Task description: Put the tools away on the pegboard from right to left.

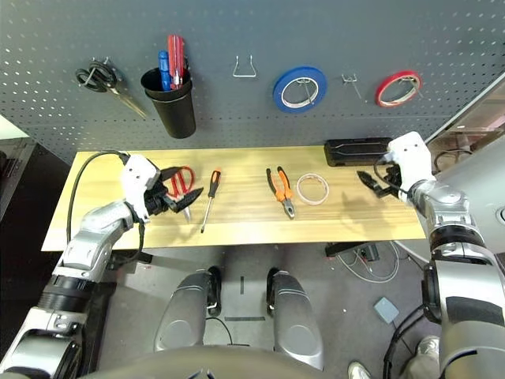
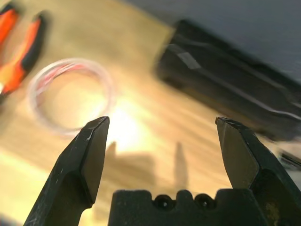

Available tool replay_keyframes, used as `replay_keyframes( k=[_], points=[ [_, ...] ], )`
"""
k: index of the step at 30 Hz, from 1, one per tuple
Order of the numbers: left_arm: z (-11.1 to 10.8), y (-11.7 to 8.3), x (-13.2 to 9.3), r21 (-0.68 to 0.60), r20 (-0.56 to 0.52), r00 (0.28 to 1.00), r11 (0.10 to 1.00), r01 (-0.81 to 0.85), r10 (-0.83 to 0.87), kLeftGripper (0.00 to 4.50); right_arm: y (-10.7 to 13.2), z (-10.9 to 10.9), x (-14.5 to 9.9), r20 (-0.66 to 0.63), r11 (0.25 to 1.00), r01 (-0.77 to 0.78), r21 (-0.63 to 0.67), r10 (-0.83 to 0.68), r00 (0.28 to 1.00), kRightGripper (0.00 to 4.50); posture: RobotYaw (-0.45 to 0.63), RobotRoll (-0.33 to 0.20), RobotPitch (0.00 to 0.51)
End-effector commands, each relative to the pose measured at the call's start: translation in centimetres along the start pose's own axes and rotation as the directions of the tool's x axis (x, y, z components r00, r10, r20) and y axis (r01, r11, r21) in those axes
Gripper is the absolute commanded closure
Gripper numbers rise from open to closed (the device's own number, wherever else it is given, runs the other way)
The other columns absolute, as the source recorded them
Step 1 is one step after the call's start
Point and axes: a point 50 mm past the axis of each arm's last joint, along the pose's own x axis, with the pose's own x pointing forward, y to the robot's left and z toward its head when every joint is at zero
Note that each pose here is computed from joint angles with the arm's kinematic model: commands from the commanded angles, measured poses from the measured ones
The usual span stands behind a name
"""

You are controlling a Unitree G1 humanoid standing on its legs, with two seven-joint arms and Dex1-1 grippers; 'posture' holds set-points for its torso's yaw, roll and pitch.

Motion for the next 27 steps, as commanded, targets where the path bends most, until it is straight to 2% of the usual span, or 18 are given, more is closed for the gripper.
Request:
replay_keyframes(
  k=[1, 6, 11, 27],
  points=[
    [-0.4, -1.2, -0.2, 0.019, -0.051, 0.996, 0.997, 0.070, -0.069, 0.05, 0.9, 0.1, 0.5, -0.073, 0.988, -0.145, -0.063, 0.140, 0.987, 0.00, 0.15, 0.000, 0.284],
    [-0.4, -1.7, -0.5, 0.026, -0.063, 0.995, 0.997, 0.077, -0.075, 0.05, 2.1, 1.2, 1.8, -0.159, 0.946, -0.295, -0.134, 0.273, 0.949, 0.00, 0.17, 0.000, 0.306],
    [-0.2, -2.0, -0.8, 0.026, -0.068, 0.995, 0.997, 0.074, -0.072, 0.05, 3.3, 2.0, 3.1, -0.230, 0.909, -0.379, -0.170, 0.338, 0.913, 0.00, 0.19, 0.000, 0.326],
    [-0.1, -2.9, -2.5, 0.011, -0.095, 0.995, 1.000, 0.008, -0.007, 0.05, 6.4, 2.0, 6.0, -0.439, 0.865, -0.426, -0.266, 0.285, 0.852, 0.00, 0.32, 0.000, 0.355]
  ],
)
